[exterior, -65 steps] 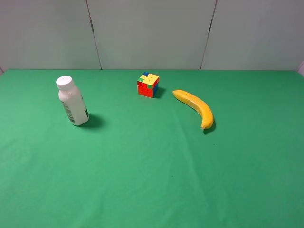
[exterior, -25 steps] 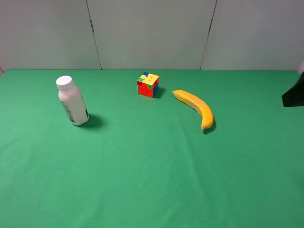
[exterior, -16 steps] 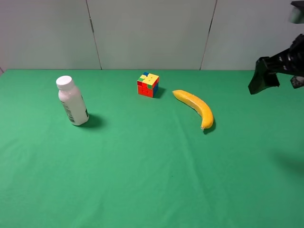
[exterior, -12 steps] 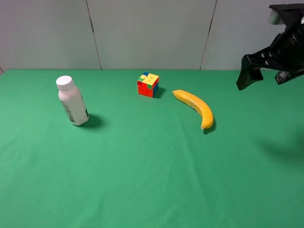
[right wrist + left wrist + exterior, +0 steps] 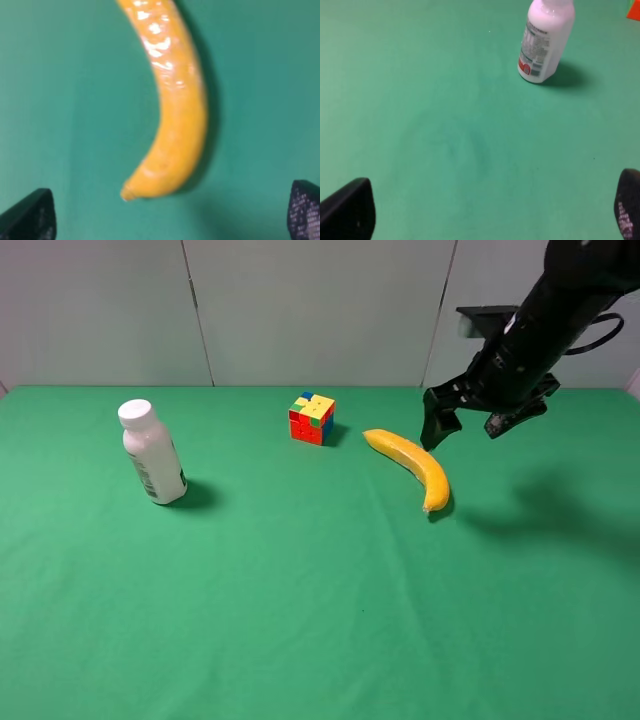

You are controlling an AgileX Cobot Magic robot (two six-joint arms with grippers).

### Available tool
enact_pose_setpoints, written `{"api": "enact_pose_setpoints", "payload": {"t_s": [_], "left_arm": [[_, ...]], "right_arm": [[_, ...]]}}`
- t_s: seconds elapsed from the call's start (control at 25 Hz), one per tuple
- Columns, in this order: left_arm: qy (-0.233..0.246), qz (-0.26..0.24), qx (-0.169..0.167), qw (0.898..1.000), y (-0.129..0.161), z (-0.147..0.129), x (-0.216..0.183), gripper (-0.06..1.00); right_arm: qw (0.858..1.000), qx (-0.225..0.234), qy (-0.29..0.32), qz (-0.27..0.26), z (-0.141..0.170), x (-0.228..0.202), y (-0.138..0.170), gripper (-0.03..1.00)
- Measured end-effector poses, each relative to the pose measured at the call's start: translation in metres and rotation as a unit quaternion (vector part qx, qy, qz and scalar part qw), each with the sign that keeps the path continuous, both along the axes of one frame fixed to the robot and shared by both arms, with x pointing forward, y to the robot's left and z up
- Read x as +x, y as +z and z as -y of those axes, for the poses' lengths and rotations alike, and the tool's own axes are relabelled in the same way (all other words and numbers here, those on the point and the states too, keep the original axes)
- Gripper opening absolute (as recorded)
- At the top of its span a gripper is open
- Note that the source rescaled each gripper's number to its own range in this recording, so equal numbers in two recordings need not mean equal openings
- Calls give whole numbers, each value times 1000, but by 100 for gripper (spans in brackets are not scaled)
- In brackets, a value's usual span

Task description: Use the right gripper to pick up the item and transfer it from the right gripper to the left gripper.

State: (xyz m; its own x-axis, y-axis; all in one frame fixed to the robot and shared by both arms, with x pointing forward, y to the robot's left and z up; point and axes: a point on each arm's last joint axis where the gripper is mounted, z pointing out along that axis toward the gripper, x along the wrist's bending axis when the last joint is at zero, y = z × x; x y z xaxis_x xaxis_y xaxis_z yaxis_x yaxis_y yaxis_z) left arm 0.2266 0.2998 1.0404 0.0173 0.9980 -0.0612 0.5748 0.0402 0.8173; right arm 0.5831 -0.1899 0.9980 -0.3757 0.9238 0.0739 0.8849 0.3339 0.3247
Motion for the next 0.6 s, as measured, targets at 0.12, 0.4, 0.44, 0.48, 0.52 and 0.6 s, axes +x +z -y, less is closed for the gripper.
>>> {"api": "enact_pose_setpoints", "payload": {"t_s": [0.12, 0.4, 0.44, 0.48, 0.52, 0.6], "left_arm": [[0, 0, 0, 1000, 0, 0, 0, 93], [0, 0, 0, 1000, 0, 0, 0, 93], [0, 0, 0, 1000, 0, 0, 0, 93], [0, 0, 0, 1000, 0, 0, 0, 93], [0, 0, 0, 1000, 0, 0, 0, 93], [0, 0, 0, 1000, 0, 0, 0, 93]], "right_arm": [[1000, -4, 12, -13, -12, 2, -17, 99], [999, -17, 6, -41, -20, 9, -51, 99], [999, -21, 3, -41, -20, 11, -54, 99], [999, -23, -3, -42, -19, 11, -56, 99], [999, -27, -7, -43, -19, 12, -60, 99], [998, -34, -12, -43, -18, 14, -64, 99]]}}
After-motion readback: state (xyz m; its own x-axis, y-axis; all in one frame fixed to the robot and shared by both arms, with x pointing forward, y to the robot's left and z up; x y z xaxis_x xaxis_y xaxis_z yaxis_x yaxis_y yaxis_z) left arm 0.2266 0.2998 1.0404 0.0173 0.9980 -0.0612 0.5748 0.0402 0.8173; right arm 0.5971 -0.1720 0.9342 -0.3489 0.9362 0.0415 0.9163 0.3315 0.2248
